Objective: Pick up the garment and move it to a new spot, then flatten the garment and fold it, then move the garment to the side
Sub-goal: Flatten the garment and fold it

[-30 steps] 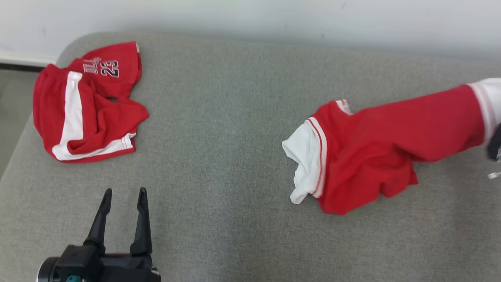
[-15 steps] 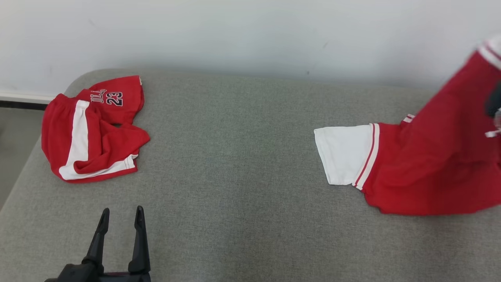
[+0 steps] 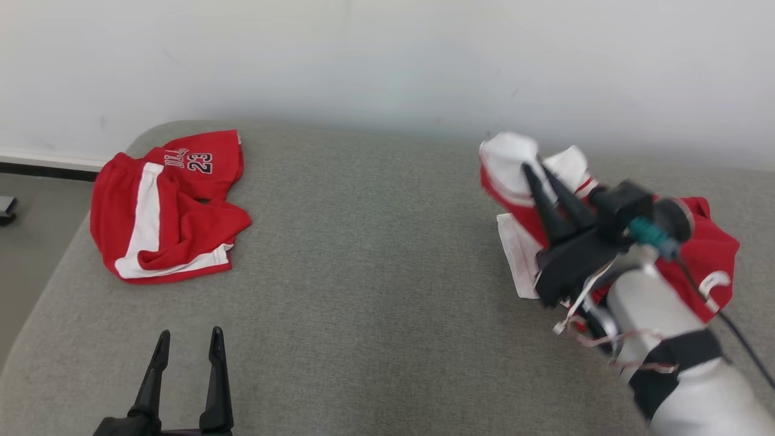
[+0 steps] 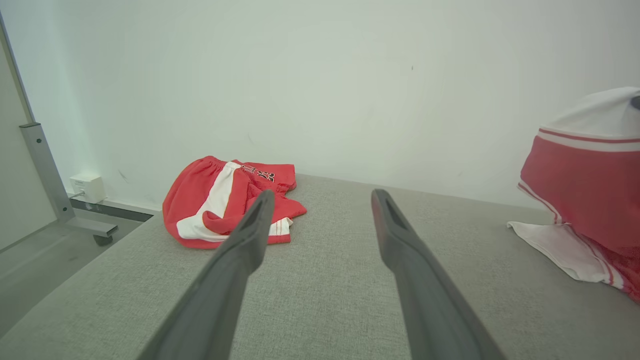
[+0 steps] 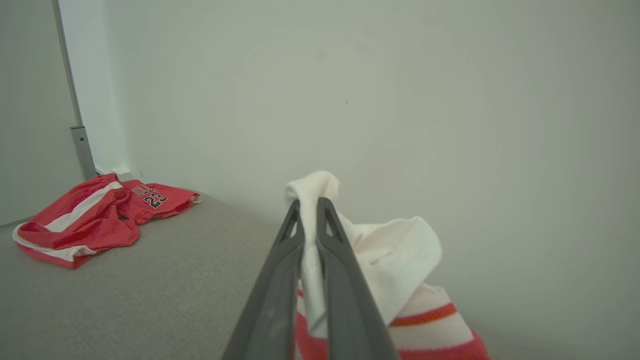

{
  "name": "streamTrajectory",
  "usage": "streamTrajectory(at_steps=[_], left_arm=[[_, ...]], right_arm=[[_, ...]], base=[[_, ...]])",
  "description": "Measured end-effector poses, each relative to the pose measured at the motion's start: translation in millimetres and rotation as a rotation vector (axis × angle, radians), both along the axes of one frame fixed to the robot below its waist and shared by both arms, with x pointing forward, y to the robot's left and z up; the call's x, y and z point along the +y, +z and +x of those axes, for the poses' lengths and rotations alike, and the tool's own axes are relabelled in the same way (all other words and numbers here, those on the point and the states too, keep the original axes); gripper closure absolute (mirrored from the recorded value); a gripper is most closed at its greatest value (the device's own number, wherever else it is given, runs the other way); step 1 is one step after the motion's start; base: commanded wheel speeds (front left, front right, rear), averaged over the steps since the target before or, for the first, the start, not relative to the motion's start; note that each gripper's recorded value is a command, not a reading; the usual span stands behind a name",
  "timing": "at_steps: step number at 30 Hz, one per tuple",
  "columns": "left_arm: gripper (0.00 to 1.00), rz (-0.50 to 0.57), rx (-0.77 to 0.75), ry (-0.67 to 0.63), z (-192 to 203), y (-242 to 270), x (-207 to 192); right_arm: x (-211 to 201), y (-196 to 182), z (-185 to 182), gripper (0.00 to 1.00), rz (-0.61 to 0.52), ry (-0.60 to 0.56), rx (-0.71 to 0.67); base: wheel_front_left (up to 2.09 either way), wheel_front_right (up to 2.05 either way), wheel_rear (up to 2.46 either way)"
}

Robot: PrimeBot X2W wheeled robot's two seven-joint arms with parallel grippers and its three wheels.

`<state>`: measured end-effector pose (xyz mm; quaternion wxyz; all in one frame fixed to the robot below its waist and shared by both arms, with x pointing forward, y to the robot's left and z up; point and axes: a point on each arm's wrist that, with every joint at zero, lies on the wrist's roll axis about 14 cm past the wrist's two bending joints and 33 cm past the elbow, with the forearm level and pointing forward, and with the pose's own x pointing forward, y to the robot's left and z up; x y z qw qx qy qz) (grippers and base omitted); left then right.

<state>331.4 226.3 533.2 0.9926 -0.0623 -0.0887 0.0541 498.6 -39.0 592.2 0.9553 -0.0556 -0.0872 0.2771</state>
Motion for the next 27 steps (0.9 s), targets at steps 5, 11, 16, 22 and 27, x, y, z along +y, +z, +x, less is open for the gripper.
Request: streamTrajectory(at_steps=[5,11,16,22,27], left_arm=[[0.0,-0.001,0.006,0.03,-8,-2,8],[0.0,-0.004,0.015,0.051,-15,-5,13],[0.0,-0.006,0.023,0.065,-18,-7,18],[0.0,-0.009,0.027,0.074,-21,-9,21],[0.0,-0.011,0.025,0.068,-22,-9,19]], right_arm=[[50,-42,-43,1.0,0.002,0.149,0.089],[96,-82,-95,1.0,0.032,0.275,0.207],[125,-108,-133,1.0,0.027,0.362,0.28],[152,-142,-183,1.0,-0.035,0.484,0.381],[145,-170,-195,0.0,-0.098,0.481,0.463]], base=[[0.0,0.0,0.0],[0.0,0.0,0.0],[0.0,0.0,0.0],[0.0,0.0,0.0],[0.0,0.0,0.0]])
